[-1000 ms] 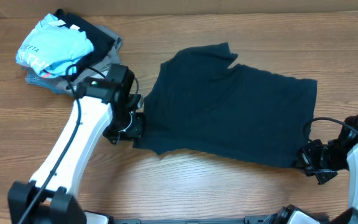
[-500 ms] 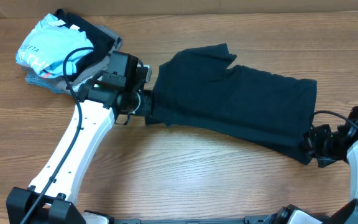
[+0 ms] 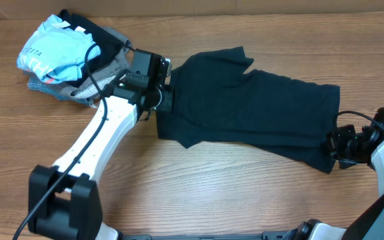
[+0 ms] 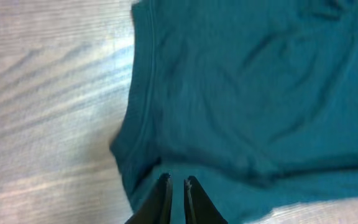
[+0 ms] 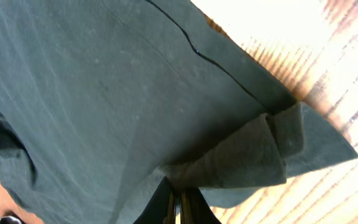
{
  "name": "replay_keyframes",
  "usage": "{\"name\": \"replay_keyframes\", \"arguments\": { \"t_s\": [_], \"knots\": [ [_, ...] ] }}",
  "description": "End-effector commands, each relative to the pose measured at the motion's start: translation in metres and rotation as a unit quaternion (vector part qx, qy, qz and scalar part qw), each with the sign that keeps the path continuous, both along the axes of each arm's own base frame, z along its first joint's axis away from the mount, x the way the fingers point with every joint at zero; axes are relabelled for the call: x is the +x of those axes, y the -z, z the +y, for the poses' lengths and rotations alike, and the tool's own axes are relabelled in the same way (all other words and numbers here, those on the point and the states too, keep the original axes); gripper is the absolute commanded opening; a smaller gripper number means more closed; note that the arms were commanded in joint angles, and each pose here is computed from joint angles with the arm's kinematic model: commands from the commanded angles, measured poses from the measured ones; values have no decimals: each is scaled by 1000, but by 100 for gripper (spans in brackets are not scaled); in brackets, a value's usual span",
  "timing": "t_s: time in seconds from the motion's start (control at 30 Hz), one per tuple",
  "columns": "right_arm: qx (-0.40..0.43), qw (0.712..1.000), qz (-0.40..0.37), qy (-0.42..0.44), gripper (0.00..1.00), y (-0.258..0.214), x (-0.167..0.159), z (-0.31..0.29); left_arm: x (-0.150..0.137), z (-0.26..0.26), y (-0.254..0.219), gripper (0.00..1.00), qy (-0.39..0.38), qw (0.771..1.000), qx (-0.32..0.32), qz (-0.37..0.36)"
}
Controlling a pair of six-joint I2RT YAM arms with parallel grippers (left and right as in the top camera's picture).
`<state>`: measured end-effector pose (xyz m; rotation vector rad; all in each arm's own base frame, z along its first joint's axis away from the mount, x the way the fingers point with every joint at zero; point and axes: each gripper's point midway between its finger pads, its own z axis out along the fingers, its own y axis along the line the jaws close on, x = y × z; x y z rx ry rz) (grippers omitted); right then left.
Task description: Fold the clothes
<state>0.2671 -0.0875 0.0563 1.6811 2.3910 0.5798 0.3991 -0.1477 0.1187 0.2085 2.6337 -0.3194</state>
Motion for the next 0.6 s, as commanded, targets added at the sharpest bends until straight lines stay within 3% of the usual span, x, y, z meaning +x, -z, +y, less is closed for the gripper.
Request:
{"name": "replay_keyframes", "arguments": {
  "t_s": [0.0, 0.1, 0.13, 0.4, 0.57],
  "knots": [
    [0, 1000, -7, 4, 4, -2, 7, -4, 9, -5, -1, 21, -3, 1000, -4, -10],
    [0, 1000, -6, 3, 6, -2, 7, -3, -6, -11, 5, 46, 13, 999, -19, 24],
    [1, 1000, -5, 3, 7, -1, 6, -3, -13, -9, 9, 50, 14, 999, -16, 41],
    [4, 1000, 2, 0, 7, -1, 3, -1, -58, 0, 67, 52, 30, 985, 15, 172],
    [4, 1000, 3, -2, 7, 0, 2, -1, -52, -1, 100, 53, 40, 981, 27, 187]
  ]
}}
